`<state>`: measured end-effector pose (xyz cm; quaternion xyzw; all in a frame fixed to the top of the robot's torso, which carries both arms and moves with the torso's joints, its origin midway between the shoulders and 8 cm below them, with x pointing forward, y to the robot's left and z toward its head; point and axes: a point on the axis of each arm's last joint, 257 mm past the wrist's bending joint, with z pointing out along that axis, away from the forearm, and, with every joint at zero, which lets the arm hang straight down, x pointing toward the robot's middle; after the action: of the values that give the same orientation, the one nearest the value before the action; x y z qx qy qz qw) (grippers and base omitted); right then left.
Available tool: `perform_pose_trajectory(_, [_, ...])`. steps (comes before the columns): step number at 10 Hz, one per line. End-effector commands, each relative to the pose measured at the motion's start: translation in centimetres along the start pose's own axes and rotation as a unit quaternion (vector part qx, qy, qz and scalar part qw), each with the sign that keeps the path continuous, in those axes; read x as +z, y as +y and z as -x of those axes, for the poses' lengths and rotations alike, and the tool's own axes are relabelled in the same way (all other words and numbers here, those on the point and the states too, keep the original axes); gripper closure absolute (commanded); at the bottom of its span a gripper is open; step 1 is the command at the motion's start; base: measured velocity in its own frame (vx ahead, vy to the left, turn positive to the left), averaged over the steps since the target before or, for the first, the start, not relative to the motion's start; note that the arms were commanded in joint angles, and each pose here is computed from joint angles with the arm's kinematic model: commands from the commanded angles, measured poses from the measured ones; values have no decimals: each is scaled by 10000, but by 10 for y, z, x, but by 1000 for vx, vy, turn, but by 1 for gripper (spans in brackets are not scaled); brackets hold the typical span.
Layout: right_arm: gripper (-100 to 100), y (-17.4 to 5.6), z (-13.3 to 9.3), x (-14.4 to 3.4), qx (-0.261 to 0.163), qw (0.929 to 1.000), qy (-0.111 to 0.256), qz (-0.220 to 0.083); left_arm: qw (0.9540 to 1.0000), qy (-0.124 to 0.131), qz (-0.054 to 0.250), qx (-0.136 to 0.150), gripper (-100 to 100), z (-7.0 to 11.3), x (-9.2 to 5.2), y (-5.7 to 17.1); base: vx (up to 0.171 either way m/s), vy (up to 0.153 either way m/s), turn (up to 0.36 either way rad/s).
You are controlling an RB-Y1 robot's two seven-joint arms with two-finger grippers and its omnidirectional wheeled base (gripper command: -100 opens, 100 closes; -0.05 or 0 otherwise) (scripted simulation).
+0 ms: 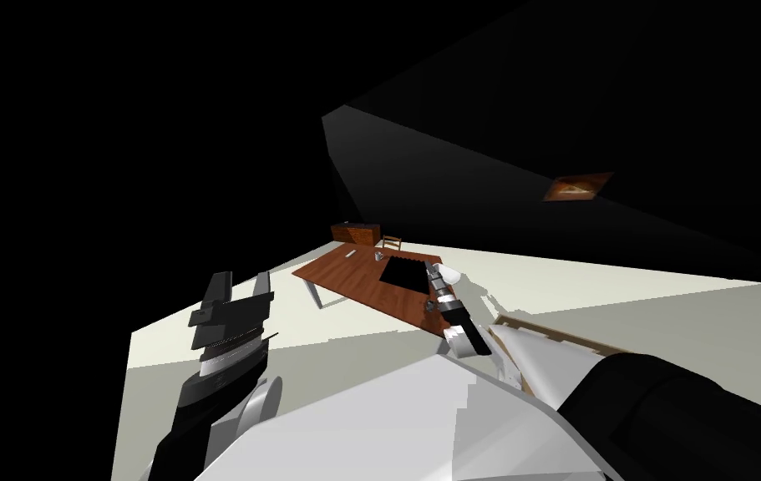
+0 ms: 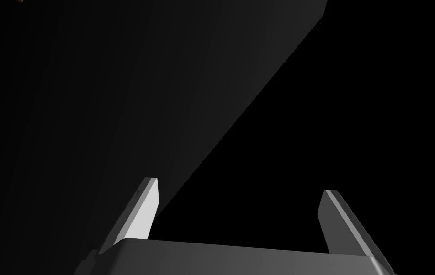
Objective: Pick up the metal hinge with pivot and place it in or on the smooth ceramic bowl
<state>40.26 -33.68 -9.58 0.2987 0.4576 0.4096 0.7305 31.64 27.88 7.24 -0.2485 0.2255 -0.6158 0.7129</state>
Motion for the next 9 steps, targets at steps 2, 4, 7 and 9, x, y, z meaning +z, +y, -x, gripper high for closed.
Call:
perform_pose_trajectory(2, [-100, -24, 10, -5, -576, 9981, -8, -202, 10000, 0, 0, 0, 0, 0, 0, 0, -21, -1, 46])
perform_pose_trajectory(4, [-100, -40, 18, -8, -945, 9949, -14, -341, 10000, 0, 0, 0, 0, 0, 0, 0, -24, -2, 48])
perform_pose_trajectory(7, [-100, -56, 26, -13, -1362, 9895, -15, -486, 10000, 0, 0, 0, 0, 0, 0, 0, -22, -5, 43])
perform_pose_trajectory(9, [-100, -72, 34, -18, -1743, 9827, -11, -634, 10000, 0, 0, 0, 0, 0, 0, 0, -26, -6, 53])
